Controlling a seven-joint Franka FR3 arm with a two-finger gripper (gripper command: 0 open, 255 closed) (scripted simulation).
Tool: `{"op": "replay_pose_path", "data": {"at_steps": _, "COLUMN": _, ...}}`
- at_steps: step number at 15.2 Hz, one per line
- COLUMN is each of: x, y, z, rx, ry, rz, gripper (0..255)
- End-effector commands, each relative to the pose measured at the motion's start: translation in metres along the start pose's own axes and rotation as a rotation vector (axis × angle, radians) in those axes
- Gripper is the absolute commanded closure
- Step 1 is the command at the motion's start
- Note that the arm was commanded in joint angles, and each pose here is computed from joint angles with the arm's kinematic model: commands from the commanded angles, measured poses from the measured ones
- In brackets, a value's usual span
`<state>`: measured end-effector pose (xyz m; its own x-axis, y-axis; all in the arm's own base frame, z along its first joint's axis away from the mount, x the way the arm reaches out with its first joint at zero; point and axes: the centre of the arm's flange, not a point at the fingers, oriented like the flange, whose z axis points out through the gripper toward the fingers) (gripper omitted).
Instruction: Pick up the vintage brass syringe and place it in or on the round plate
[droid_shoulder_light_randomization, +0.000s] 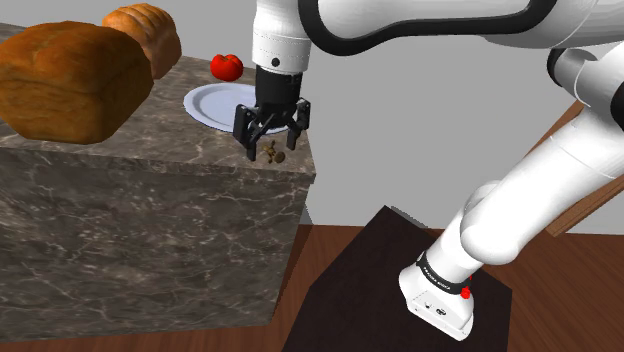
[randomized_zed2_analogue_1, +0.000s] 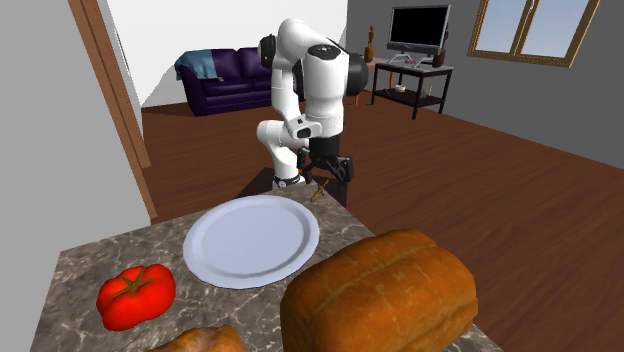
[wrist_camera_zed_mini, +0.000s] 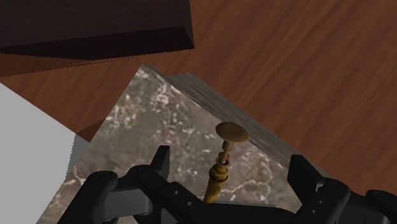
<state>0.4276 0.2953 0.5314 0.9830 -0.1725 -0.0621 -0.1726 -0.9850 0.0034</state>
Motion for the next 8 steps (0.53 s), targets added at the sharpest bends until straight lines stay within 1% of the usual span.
{"op": "replay_pose_path", "data": {"at_steps": 1, "x": 0.0001, "y": 0.0000, "z": 0.0008, "rx": 0.000, "ry": 0.000, "rz": 0.000, "gripper": 0}}
{"op": "replay_pose_path", "data": {"at_steps": 5, "x": 0.0001, "y": 0.0000, "z": 0.0007, "rx": 0.000, "ry": 0.000, "rz": 0.000, "gripper": 0}}
{"op": "replay_pose_path", "data": {"at_steps": 6, "x": 0.0001, "y": 0.0000, "z": 0.0007, "rx": 0.000, "ry": 0.000, "rz": 0.000, "gripper": 255}}
{"op": "replay_pose_path", "data": {"at_steps": 8, "x": 0.0001, "y": 0.0000, "z": 0.0007, "rx": 0.000, "ry": 0.000, "rz": 0.000, "gripper": 255}}
